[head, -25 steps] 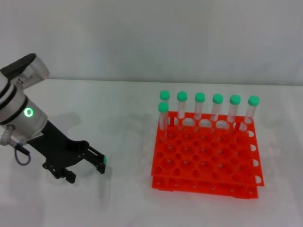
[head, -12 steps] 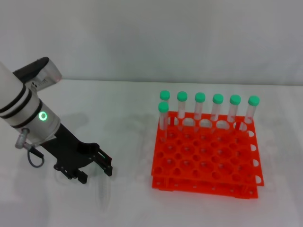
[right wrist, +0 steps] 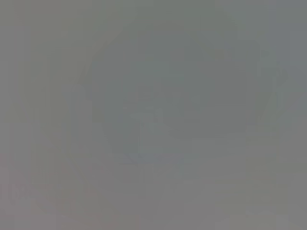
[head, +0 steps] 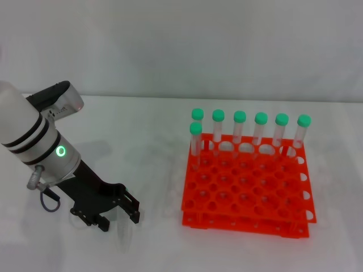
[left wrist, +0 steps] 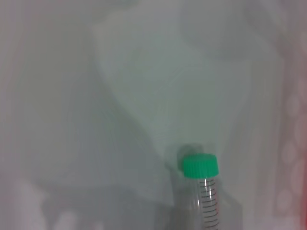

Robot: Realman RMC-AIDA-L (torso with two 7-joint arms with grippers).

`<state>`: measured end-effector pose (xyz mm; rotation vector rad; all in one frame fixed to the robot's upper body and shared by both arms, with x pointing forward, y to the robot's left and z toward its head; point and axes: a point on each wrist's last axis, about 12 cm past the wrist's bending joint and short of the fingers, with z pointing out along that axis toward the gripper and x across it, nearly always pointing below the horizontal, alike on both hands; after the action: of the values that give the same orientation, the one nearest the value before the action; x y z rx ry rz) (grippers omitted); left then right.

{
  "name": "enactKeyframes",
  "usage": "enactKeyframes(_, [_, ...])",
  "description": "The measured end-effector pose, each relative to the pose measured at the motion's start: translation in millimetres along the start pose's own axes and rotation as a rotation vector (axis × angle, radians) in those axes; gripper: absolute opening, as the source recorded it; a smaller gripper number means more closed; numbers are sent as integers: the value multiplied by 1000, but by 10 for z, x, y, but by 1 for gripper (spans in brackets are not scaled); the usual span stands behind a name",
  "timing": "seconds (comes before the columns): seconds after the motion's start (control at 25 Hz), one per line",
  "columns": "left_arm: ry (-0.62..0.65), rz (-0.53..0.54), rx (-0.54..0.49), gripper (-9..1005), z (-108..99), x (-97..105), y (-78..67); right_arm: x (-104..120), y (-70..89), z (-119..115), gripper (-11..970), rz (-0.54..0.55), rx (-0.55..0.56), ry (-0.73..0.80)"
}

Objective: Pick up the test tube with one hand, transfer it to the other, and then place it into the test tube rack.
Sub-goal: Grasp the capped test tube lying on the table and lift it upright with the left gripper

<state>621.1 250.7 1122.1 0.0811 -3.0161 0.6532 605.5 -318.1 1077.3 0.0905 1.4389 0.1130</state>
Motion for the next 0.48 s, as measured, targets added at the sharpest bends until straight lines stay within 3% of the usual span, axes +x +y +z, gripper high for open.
enactKeyframes(0.48, [-5,0,-3,637,19,-2,0,-3,11,10,795,3,1,-2])
